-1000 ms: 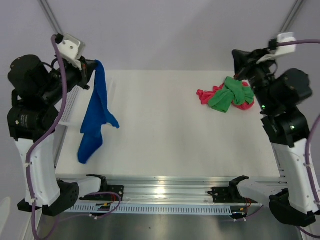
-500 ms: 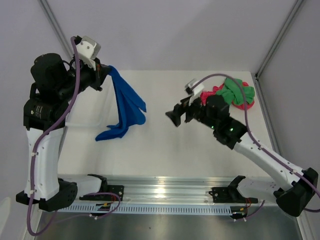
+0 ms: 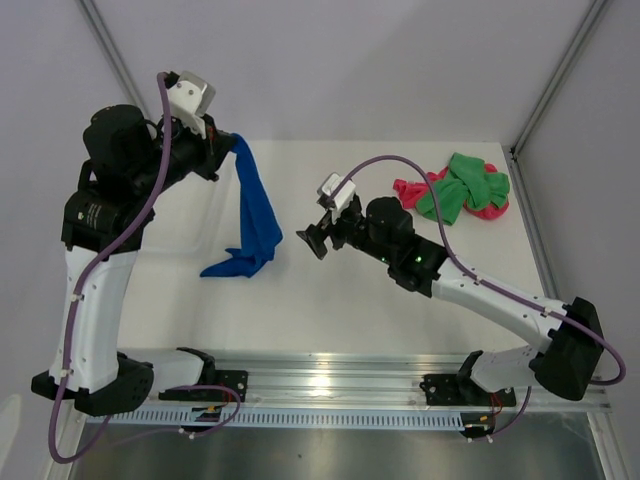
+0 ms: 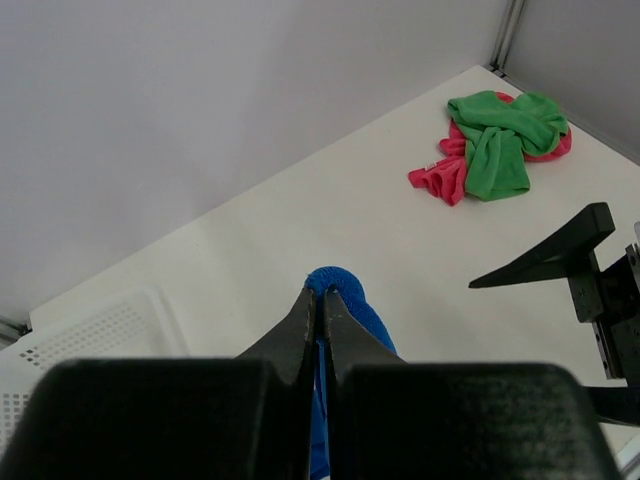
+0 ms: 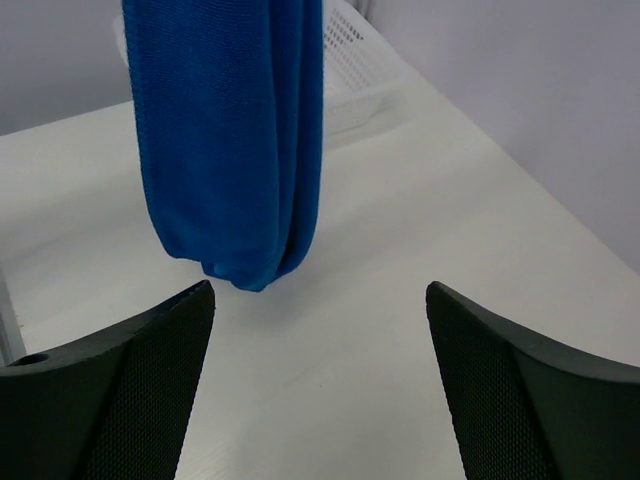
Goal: Roll the towels
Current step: Flatten the towel
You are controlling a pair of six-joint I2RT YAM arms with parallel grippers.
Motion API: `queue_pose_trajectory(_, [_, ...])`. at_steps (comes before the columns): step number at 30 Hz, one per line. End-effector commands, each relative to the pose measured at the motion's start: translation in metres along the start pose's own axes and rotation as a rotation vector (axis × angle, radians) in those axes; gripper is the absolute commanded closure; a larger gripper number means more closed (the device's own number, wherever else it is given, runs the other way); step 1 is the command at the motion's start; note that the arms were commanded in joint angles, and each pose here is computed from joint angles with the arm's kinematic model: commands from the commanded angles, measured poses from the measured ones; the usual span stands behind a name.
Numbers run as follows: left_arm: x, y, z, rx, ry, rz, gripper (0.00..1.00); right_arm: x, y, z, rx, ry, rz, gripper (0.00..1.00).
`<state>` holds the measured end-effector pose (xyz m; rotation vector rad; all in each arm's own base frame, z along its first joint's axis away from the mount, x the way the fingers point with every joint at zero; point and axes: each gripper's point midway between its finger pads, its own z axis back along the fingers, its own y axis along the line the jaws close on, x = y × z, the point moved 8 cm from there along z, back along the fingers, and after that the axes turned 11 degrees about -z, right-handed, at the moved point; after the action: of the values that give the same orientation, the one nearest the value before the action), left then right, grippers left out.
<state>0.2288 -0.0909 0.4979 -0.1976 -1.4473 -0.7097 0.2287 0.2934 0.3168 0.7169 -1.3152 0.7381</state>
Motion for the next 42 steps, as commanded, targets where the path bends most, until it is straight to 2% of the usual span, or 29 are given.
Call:
queue_pose_trajectory(1, [0.012,-0.002,0.004,0.016,-0.065,0.029,0.99,0.014,0.015,-0.009,0.082,-0.089,0.037,0.12])
queue_pose_trajectory(6, [0.012,0.0,0.005,0.034,-0.062,0.012,1.0,-0.003,0.034,-0.026,0.126,-0.086,0.002,0.25])
queue_pose_trajectory(11, [0.008,0.0,0.002,0.036,-0.051,0.014,0.99,-0.008,0.054,-0.038,0.127,-0.123,-0.006,0.25])
queue_pose_trajectory(15, [0.007,0.0,0.0,0.031,-0.049,0.017,0.99,-0.017,0.053,-0.05,0.019,-0.129,-0.026,0.21])
queue_pose_trajectory(20, [0.007,-0.001,-0.001,0.018,-0.054,0.021,0.99,-0.021,0.047,-0.063,-0.059,-0.133,-0.028,0.26])
queue_pose_trajectory(29, [0.007,-0.001,-0.003,0.017,-0.052,0.02,0.99,-0.038,0.045,-0.086,-0.108,-0.077,-0.044,0.26])
queue_pose_trajectory(36, [0.004,-0.002,-0.004,0.011,-0.046,0.015,0.99,-0.038,0.027,-0.089,-0.217,-0.086,-0.079,0.37])
queue_pose_trajectory(42, [0.004,-0.002,-0.004,0.01,-0.048,0.016,0.99,-0.036,0.026,-0.093,-0.2,-0.086,-0.07,0.49])
